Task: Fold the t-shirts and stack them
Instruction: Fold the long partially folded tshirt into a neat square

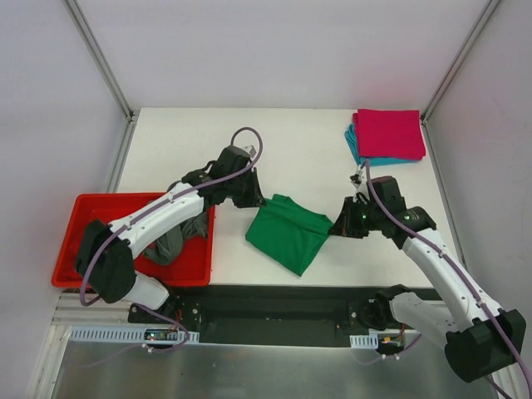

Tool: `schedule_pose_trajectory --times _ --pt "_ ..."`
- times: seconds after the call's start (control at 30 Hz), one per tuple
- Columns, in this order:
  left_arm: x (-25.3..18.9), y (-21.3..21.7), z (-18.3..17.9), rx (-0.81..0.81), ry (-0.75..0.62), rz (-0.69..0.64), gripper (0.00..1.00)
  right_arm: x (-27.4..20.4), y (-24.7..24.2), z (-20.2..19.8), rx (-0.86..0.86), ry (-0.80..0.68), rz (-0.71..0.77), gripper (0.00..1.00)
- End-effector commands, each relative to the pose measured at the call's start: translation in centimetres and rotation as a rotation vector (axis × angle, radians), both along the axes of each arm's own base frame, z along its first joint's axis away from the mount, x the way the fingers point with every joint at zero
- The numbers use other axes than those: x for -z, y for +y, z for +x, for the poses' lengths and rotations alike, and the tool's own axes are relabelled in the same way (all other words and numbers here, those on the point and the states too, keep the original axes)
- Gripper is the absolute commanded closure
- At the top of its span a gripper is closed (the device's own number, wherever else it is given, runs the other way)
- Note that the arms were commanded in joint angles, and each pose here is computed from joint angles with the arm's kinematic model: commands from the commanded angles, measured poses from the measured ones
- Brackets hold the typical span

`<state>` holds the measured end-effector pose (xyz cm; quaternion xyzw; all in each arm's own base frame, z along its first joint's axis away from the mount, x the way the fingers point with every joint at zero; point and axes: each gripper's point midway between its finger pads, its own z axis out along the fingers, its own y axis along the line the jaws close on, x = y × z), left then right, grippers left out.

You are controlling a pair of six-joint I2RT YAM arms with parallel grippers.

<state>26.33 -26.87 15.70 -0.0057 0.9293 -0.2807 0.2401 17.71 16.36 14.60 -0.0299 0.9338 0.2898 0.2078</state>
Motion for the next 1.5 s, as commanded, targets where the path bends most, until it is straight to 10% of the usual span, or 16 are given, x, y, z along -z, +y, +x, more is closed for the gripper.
schedule_pose_trajectory --times 0.0,0.87,0.93,1.0,1.13,1.17,1.47 --pt "-1.5 -0.4 4.1 -0.012 -0.082 0.01 1.0 -0.3 -2.0 2.3 0.078 -0.039 -0.053 0.99" --pt "6.2 -6.0 10.6 0.078 0.098 0.017 0.97 7.4 -7.9 9.9 0.315 0.084 -0.119 0.89" --pt "5.7 -5.8 11.0 0.062 0.075 0.029 0.76 7.2 -8.3 10.6 0.312 0.07 -0.144 0.72" --pt "4.8 -5.7 10.9 0.068 0.066 0.026 0.01 6.5 -8.3 10.7 0.303 0.059 -0.141 0.59" --pt "2.2 -5.7 9.0 0.109 0.057 -0.031 0.01 3.7 -7.0 10.0 0.287 -0.028 -0.047 0.33" --pt "1.9 -5.6 8.2 0.12 0.061 -0.039 0.01 3.1 -6.4 9.5 0.274 -0.045 -0.004 0.04" --pt "0.7 -6.2 -1.0 0.261 0.039 -0.145 0.01 -1.0 3.7 5.1 -0.034 -0.078 0.338 0.04"
